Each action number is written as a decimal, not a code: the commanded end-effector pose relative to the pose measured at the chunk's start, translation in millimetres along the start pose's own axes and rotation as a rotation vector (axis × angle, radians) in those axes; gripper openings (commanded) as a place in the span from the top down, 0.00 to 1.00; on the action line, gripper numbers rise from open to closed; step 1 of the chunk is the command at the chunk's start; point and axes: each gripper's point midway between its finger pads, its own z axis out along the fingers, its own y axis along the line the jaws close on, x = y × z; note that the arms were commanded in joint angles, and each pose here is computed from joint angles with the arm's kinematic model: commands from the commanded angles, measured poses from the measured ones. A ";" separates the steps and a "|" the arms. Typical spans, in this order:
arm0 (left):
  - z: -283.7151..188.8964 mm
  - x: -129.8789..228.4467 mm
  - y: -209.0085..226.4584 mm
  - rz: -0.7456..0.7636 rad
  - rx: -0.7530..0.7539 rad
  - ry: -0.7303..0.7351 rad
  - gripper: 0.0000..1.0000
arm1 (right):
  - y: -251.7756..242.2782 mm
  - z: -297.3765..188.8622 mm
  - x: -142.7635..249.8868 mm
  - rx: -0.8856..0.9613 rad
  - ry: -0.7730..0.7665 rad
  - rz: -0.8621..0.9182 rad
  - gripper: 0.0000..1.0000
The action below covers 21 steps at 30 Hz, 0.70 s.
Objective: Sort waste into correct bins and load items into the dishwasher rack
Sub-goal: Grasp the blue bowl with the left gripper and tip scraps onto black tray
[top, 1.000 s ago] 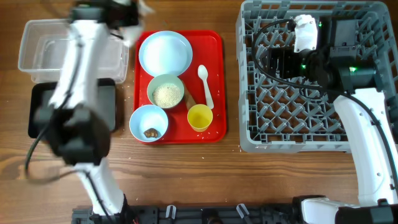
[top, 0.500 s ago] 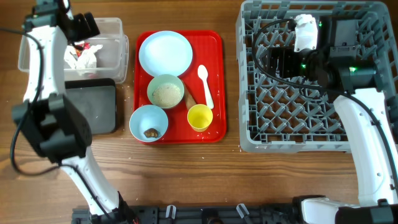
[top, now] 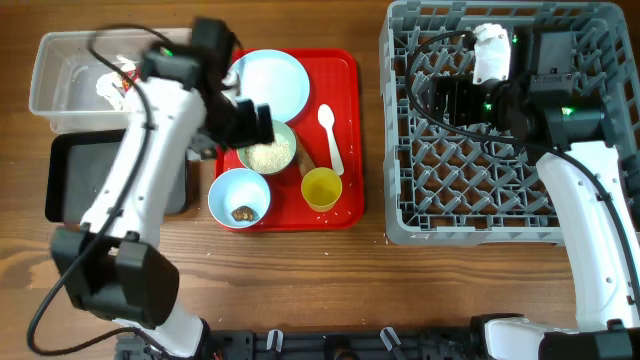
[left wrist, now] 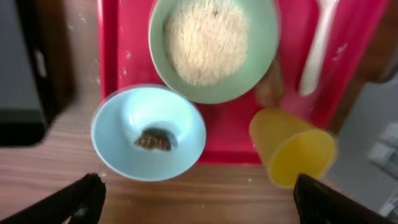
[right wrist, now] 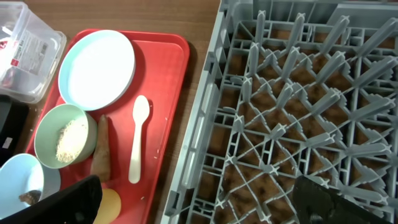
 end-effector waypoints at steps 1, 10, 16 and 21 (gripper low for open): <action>38.4 24.9 -7.3 0.001 -0.022 -0.045 0.05 | 3.0 0.7 -5.9 -0.015 -0.008 0.003 0.01; 146.4 56.3 10.6 0.031 -0.019 -0.046 0.49 | 0.8 9.4 7.7 -0.016 0.042 0.019 0.00; 135.5 52.4 1.1 0.032 0.019 -0.048 0.96 | 0.6 9.4 7.2 -0.015 0.040 0.021 0.00; 46.7 30.5 -16.6 0.094 0.067 -0.122 0.96 | 0.6 9.5 4.2 -0.015 0.028 0.017 0.00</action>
